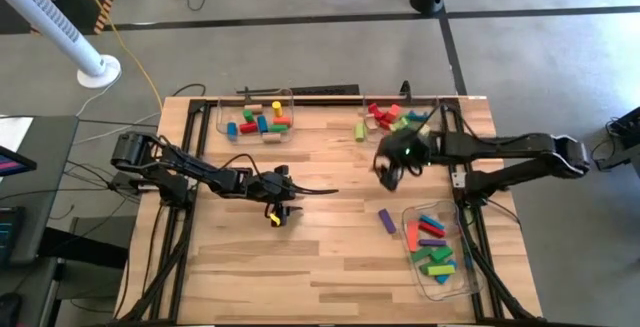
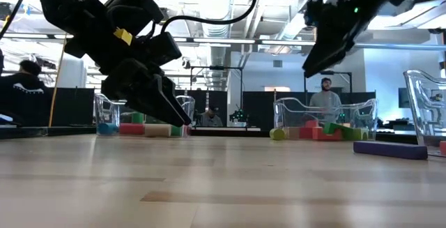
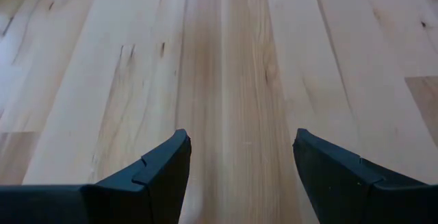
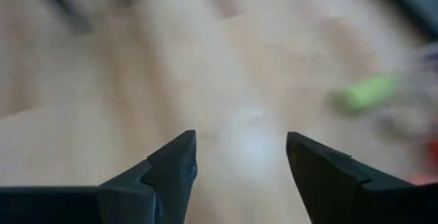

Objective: Sort blocks by size
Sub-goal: Put the blue rectangular block into the bottom transparent bin

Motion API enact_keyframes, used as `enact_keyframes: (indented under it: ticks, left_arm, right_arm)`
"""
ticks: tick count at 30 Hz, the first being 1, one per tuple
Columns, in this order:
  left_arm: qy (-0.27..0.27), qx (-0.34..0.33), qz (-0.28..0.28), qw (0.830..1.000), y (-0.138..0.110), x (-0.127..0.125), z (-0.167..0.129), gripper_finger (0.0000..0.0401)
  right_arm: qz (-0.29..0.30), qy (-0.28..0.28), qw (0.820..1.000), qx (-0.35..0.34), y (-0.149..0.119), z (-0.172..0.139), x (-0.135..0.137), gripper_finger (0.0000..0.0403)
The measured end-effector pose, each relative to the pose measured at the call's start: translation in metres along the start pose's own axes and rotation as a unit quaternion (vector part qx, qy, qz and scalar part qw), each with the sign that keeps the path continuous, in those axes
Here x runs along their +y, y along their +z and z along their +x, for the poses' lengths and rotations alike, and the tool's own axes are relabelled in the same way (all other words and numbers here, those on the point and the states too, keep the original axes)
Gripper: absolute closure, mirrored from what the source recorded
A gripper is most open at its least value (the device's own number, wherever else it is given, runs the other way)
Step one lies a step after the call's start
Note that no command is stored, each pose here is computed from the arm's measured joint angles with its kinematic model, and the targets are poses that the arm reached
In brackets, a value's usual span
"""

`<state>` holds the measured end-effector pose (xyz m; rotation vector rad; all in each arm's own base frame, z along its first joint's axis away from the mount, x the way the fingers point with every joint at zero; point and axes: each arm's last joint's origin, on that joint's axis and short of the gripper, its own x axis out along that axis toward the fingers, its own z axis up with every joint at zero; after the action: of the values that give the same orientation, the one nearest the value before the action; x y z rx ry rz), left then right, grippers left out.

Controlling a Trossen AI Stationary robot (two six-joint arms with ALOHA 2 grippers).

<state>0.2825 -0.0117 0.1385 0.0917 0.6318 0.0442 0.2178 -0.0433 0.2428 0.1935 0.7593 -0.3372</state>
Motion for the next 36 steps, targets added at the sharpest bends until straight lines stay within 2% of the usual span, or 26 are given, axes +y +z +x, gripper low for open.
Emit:
enact_keyframes:
  ticks: [2, 6, 11, 15, 20, 25, 31, 36]
  left_arm:
    - [0.0, -0.001, 0.0, 1.0, 0.0, 0.0, 0.0, 0.0154]
    - [0.0, -0.009, -0.003, 1.0, 0.002, 0.0, 0.0, 0.0153]
    - [-0.004, -0.014, 0.0, 1.0, 0.003, -0.003, 0.0, 0.0154]
    - [-0.008, -0.013, 0.004, 1.0, 0.003, -0.006, -0.001, 0.0153]
    - [-0.012, -0.012, 0.009, 1.0, 0.002, -0.009, -0.001, 0.0154]
    - [-0.014, -0.009, 0.013, 1.0, 0.002, -0.01, -0.001, 0.0154]
    - [-0.014, -0.011, 0.013, 1.0, 0.002, -0.01, -0.001, 0.0154]
    - [-0.015, -0.012, 0.01, 1.0, 0.002, -0.01, -0.001, 0.0153]
  right_arm:
    - [0.007, 0.039, 0.999, 0.021, 0.001, 0.001, 0.016, 0.0147]
    - [-0.009, 0.064, 0.995, 0.073, 0.004, 0.005, 0.043, 0.0147]
    - [-0.016, 0.062, 0.988, 0.139, 0.014, 0.017, 0.066, 0.0147]
    - [-0.028, 0.037, 0.975, 0.215, 0.017, 0.032, 0.076, 0.0147]
    - [-0.037, 0.006, 0.95, 0.308, 0.014, 0.052, 0.083, 0.0147]
    - [-0.018, 0.023, 0.921, 0.389, 0.002, 0.072, 0.087, 0.0147]
    - [-0.012, 0.008, 0.892, 0.451, -0.012, 0.09, 0.084, 0.0147]
    - [-0.003, 0.006, 0.88, 0.474, -0.021, 0.103, 0.08, 0.0147]
